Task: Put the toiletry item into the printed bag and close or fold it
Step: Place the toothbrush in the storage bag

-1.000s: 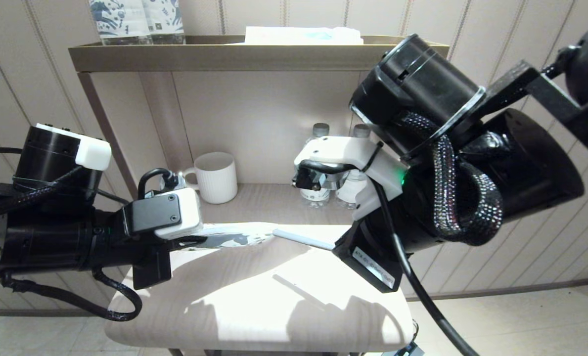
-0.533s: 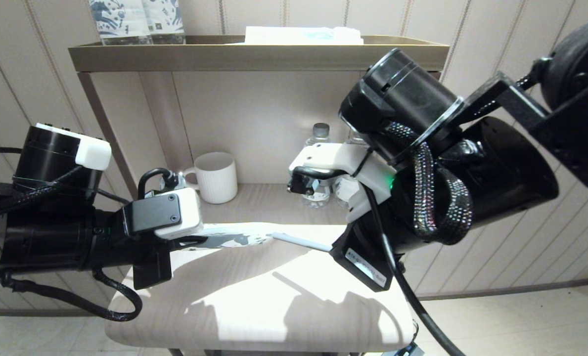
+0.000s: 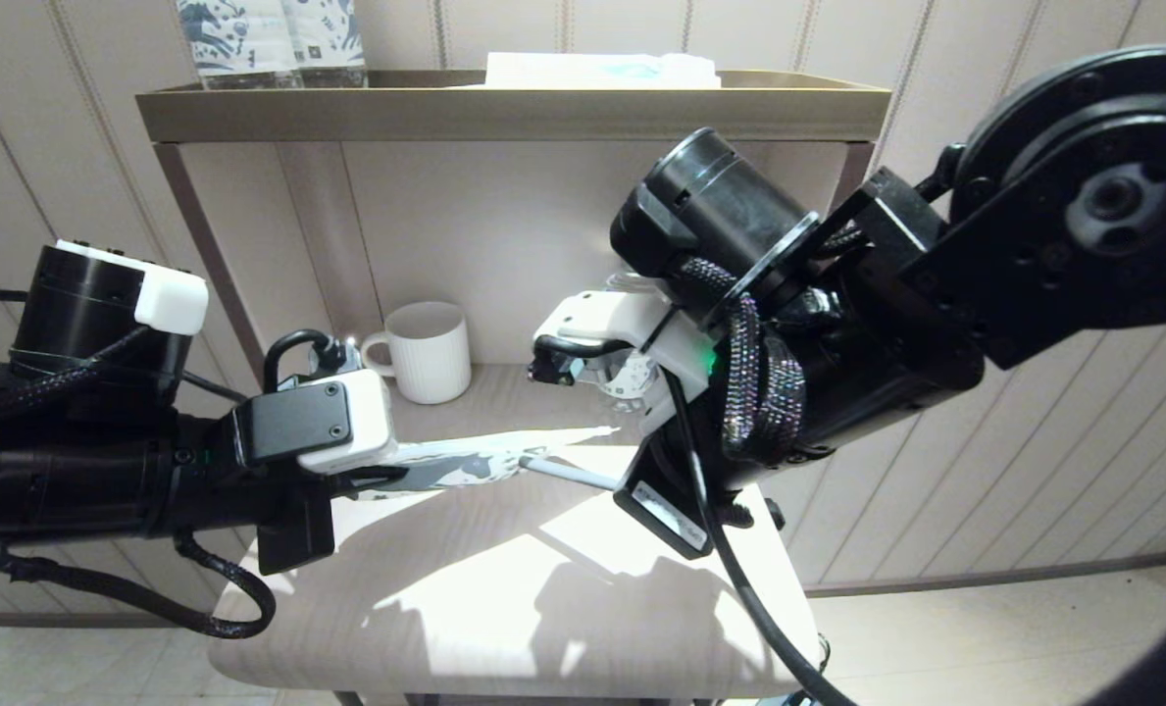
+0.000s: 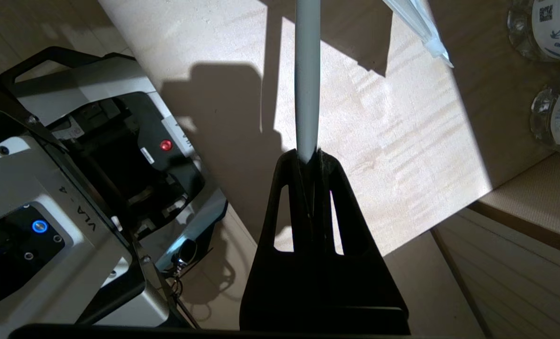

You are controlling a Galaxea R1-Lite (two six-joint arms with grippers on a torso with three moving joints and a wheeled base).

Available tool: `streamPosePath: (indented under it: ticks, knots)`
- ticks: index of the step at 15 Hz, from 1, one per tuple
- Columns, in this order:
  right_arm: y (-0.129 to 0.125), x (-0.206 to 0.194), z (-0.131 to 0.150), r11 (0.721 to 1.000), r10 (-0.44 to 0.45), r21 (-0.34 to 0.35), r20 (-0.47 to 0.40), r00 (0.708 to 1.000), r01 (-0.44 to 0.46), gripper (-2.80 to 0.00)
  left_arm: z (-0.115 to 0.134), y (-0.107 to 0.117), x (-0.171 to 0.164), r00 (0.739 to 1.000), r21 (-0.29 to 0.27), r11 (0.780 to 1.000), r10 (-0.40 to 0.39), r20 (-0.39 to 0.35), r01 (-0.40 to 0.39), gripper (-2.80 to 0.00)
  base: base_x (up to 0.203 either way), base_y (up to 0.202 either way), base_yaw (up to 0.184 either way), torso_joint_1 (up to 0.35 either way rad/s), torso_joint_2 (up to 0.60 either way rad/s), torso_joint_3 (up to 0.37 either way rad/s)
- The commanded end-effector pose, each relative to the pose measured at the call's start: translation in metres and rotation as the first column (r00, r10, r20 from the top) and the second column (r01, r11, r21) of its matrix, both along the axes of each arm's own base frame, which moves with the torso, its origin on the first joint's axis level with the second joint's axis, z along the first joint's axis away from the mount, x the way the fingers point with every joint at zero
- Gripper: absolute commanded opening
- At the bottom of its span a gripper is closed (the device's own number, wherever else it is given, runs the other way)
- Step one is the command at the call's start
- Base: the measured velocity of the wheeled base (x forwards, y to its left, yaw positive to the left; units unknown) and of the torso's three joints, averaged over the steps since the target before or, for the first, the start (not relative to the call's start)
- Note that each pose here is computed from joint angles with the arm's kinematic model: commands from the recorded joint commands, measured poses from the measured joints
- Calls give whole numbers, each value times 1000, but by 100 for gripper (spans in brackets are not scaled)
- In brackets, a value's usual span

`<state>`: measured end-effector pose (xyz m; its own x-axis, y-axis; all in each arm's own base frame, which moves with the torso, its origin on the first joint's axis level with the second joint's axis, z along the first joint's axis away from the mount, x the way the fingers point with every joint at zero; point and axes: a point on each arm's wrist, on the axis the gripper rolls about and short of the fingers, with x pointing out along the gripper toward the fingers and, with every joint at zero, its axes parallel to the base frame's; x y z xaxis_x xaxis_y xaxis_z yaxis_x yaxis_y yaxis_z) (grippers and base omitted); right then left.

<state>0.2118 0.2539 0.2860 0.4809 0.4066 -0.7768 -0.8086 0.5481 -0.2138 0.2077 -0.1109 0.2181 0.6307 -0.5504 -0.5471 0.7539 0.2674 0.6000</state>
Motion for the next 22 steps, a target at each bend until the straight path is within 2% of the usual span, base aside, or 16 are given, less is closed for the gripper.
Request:
streamPosePath:
  ticks: [1, 5, 6, 11, 22]
  knots:
    - [4, 3, -5, 1000, -2, -11, -9, 1000, 2, -280, 1, 0, -1, 1000, 2, 1000, -3, 5, 3, -280, 0, 0, 0, 0, 0, 0]
    - [-23, -20, 29, 998, -2, 60, 51, 999, -2, -280, -1, -1, 1, 1000, 5, 1000, -2, 2, 2, -280, 0, 0, 0, 0, 0, 0]
    - [-29, -26, 32, 998, -1, 58, 52, 999, -2, -280, -1, -1, 1, 1000, 6, 1000, -2, 0, 2, -280, 0, 0, 0, 0, 0, 0]
    - [-32, -28, 22, 1000, -6, 19, 18, 1000, 6, -280, -2, -1, 2, 1000, 7, 1000, -2, -1, 2, -280, 0, 0, 0, 0, 0, 0]
    - [-21, -10, 0, 999, -25, -33, -30, 999, 24, -280, -6, -1, 3, 1000, 12, 1000, -3, -14, 3, -280, 0, 0, 0, 0, 0, 0]
